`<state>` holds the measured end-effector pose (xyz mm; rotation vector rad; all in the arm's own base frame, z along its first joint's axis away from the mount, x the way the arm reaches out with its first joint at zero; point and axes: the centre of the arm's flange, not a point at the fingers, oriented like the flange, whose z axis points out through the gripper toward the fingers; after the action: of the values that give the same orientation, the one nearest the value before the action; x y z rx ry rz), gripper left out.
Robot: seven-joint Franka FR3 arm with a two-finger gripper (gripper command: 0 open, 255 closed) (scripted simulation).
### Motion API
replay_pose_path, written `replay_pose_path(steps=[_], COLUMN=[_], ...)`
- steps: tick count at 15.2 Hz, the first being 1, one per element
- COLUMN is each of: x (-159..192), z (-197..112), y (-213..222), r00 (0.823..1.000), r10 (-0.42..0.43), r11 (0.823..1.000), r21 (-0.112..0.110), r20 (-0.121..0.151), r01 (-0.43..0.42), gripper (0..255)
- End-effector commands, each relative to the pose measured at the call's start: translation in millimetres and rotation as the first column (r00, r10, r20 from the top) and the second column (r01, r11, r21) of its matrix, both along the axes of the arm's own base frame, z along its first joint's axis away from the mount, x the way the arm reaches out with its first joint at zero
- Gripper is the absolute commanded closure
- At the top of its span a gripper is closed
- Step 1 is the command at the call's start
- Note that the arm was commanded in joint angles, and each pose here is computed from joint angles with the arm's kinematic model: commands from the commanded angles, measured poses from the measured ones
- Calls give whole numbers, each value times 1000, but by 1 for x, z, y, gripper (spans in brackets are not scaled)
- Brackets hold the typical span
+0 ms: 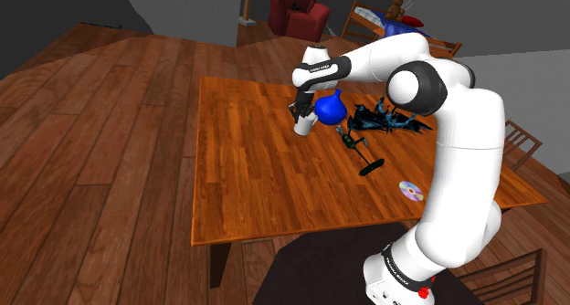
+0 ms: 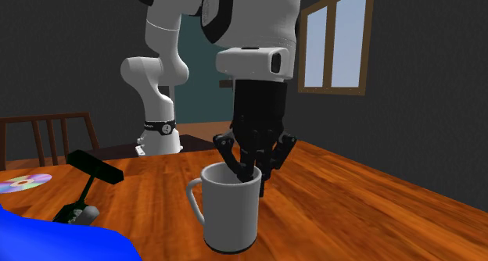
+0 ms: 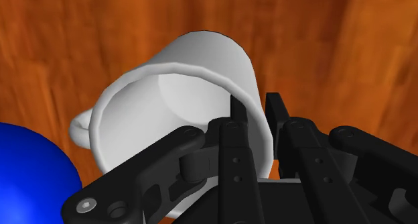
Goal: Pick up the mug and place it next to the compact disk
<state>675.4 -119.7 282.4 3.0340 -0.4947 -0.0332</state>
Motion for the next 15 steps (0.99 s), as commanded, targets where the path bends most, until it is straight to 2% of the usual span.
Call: replay_pose_path(steps=[1, 15], x=[0, 0], z=[10, 84], y=[0, 0], r00=[1000, 1000], r10=[0, 0], r11=[1000, 1000], r21=[0, 0], r20=[0, 0], r01=[0, 0], gripper=[255, 255])
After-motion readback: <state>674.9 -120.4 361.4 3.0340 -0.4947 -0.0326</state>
